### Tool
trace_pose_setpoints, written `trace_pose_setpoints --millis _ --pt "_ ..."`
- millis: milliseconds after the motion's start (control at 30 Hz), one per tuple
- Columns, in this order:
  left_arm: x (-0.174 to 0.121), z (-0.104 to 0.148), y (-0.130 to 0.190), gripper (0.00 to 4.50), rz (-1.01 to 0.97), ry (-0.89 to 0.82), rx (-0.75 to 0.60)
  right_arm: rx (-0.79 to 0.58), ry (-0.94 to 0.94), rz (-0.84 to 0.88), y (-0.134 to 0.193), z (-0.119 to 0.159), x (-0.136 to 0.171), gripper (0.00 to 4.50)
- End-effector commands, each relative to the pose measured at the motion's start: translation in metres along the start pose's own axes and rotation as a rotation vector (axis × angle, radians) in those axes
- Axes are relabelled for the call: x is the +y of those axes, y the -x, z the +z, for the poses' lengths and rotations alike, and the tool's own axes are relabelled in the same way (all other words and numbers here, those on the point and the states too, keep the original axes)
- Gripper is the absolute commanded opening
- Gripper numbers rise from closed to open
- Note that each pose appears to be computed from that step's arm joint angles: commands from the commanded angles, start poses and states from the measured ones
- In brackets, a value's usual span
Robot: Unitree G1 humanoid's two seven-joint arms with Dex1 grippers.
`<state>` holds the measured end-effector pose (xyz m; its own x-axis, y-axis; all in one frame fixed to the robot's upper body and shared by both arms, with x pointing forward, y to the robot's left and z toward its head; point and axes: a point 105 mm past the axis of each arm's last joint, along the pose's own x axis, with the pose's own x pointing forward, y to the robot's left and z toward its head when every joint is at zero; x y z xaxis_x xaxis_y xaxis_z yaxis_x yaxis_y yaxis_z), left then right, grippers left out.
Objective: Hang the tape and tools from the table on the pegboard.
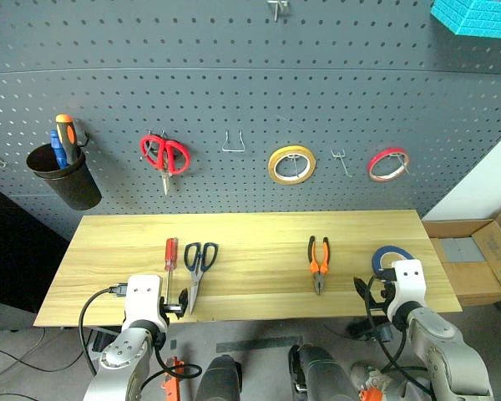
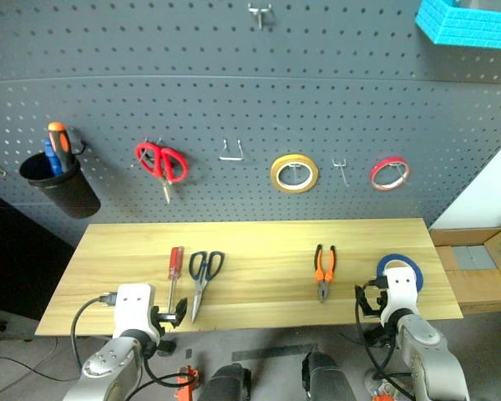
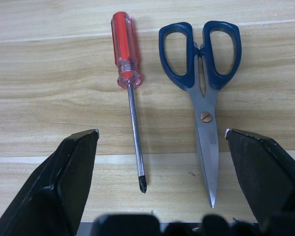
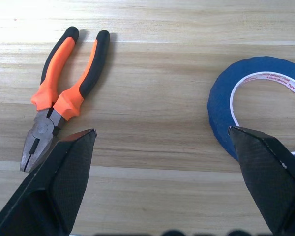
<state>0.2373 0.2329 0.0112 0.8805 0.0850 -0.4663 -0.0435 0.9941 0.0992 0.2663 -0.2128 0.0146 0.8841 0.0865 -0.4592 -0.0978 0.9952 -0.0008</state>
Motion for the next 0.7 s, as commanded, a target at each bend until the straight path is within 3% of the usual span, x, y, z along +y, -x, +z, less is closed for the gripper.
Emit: trace_pose_setpoints --millis 33,700 --pt "-0.0014 0.0105 0.003 4.44 -0.025 -0.01 -0.034 -0.034 0.006 -0.012 0.0024 0.0086 -0.0026 4.5" --pt "0.0061 0.0107 0.0046 4.44 0.009 -0.013 -0.036 -0.039 0.018 -0.006 0.0028 0.0108 -0.0011 4.5"
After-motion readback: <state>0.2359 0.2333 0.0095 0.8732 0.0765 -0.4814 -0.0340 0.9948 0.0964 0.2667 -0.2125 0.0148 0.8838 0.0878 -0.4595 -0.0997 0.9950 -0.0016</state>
